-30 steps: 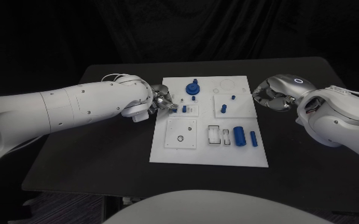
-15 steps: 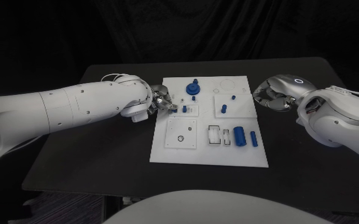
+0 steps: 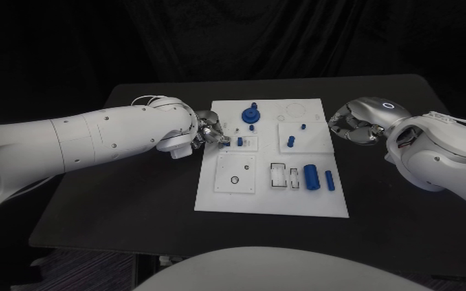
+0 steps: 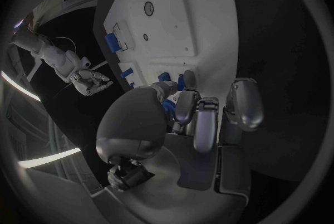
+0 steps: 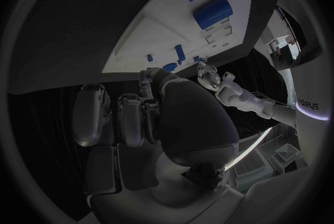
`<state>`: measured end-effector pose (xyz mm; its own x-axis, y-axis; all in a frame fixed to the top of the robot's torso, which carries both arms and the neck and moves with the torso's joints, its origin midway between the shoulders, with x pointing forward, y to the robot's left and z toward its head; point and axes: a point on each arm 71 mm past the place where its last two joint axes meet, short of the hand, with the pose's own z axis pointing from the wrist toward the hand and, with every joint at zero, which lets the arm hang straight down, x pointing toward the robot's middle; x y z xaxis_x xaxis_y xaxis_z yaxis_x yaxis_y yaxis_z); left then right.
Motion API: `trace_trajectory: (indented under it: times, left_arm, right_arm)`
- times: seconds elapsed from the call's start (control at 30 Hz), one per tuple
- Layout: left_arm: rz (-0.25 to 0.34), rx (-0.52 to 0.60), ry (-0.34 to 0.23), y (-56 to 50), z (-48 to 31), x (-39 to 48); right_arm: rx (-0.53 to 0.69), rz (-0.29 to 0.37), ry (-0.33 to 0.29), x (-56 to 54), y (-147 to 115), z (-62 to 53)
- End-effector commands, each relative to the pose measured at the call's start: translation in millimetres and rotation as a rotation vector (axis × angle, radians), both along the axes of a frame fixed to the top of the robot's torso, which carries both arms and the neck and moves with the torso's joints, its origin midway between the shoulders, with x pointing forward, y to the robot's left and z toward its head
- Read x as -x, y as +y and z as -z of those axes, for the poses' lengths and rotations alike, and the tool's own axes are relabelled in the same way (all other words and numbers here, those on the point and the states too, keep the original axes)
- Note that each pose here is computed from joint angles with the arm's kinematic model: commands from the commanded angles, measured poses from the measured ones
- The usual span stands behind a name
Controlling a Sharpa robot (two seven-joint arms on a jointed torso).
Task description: Assemble the parts on the task board
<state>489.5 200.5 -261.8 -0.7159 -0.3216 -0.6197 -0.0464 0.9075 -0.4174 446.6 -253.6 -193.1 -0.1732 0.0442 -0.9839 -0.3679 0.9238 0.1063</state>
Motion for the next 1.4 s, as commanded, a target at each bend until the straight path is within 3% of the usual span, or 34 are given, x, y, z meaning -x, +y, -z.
trace_trajectory:
  times: [0.03, 1.4]
  left_arm:
    - [0.013, -0.024, 0.047, -0.4, 8.1, 4.5]
    - [-0.007, -0.042, 0.060, 0.8, 16.1, 3.4]
  right_arm:
    - [-0.009, 0.024, 0.017, -0.8, -1.3, 0.5]
    - [-0.018, 0.028, 0.027, -0.7, -1.4, 0.9]
